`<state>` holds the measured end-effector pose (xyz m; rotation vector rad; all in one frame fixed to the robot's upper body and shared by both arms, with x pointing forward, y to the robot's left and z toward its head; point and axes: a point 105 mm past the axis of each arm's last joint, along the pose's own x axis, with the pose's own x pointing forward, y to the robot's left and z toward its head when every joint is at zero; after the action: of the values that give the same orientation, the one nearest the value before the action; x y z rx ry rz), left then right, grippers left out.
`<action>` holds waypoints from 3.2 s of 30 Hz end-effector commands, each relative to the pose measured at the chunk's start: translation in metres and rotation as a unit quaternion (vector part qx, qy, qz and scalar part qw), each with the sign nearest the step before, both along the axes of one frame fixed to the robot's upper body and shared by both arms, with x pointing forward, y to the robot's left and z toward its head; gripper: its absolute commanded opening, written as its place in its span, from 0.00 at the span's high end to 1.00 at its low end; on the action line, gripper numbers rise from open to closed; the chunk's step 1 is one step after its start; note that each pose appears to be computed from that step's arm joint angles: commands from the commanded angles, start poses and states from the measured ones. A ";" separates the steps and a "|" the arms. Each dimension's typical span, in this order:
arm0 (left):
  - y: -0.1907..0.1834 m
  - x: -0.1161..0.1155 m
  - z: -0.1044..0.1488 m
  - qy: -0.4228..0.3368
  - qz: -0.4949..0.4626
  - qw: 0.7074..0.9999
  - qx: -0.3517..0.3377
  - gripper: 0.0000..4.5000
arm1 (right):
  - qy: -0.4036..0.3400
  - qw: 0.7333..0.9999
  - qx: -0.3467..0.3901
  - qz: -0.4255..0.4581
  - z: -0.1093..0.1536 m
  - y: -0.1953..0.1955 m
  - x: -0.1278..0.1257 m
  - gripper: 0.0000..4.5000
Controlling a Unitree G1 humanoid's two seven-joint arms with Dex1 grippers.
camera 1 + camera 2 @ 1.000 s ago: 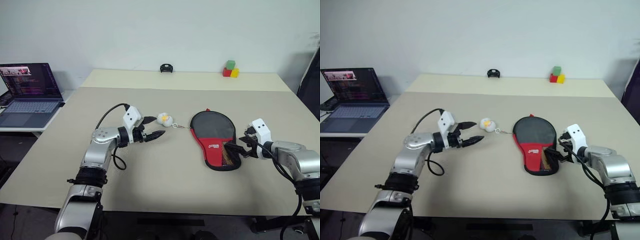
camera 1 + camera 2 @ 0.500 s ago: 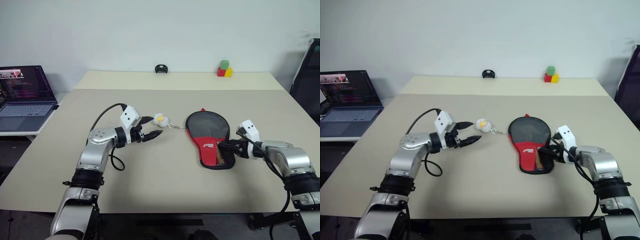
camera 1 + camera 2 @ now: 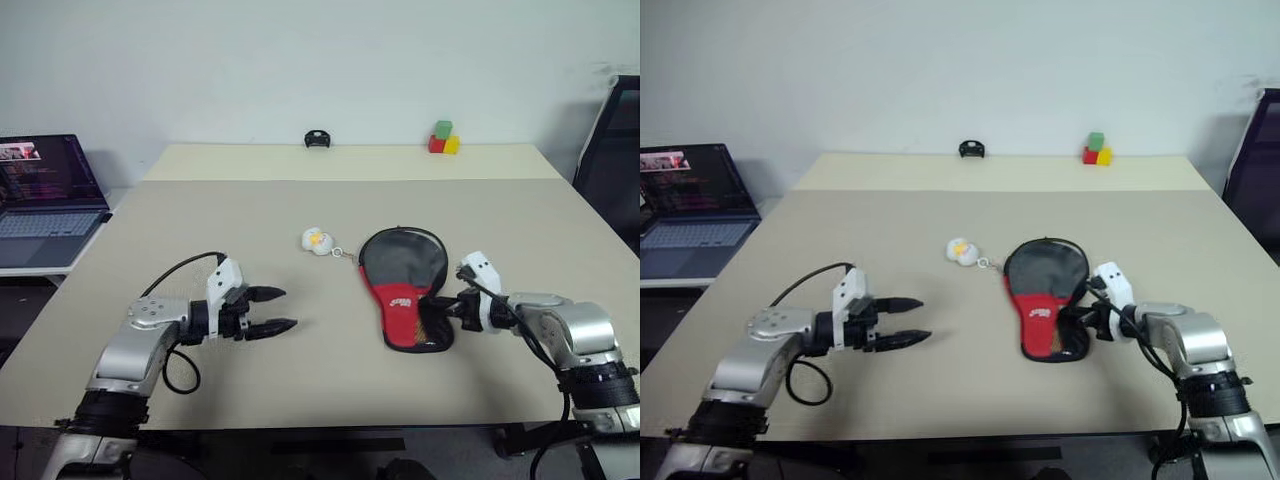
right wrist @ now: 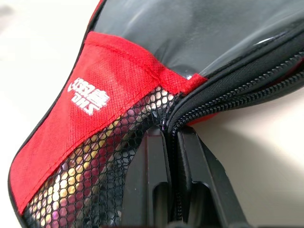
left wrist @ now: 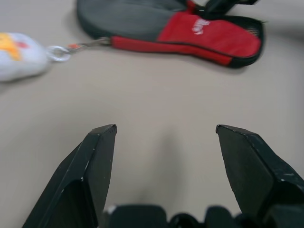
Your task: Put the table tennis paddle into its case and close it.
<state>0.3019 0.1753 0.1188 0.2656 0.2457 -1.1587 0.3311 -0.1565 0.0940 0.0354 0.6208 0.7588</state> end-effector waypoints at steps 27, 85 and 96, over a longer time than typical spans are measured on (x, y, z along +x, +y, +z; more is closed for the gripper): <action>-0.009 -0.057 0.000 0.071 -0.080 0.994 0.006 0.19 | 0.100 0.990 0.098 -0.018 -0.016 0.080 -0.100 1.00; 0.018 0.027 0.014 -0.070 0.182 0.980 -0.038 0.19 | -0.189 0.966 0.037 0.170 0.052 0.090 -0.037 0.00; -0.002 0.059 0.029 -0.070 0.195 0.977 -0.056 0.19 | -0.163 0.978 -0.026 0.131 0.002 0.084 -0.002 0.00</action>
<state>0.3570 0.1758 0.1400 0.1762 0.1188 -0.7585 0.3245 -0.0695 0.0955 -0.2022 0.3484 1.0017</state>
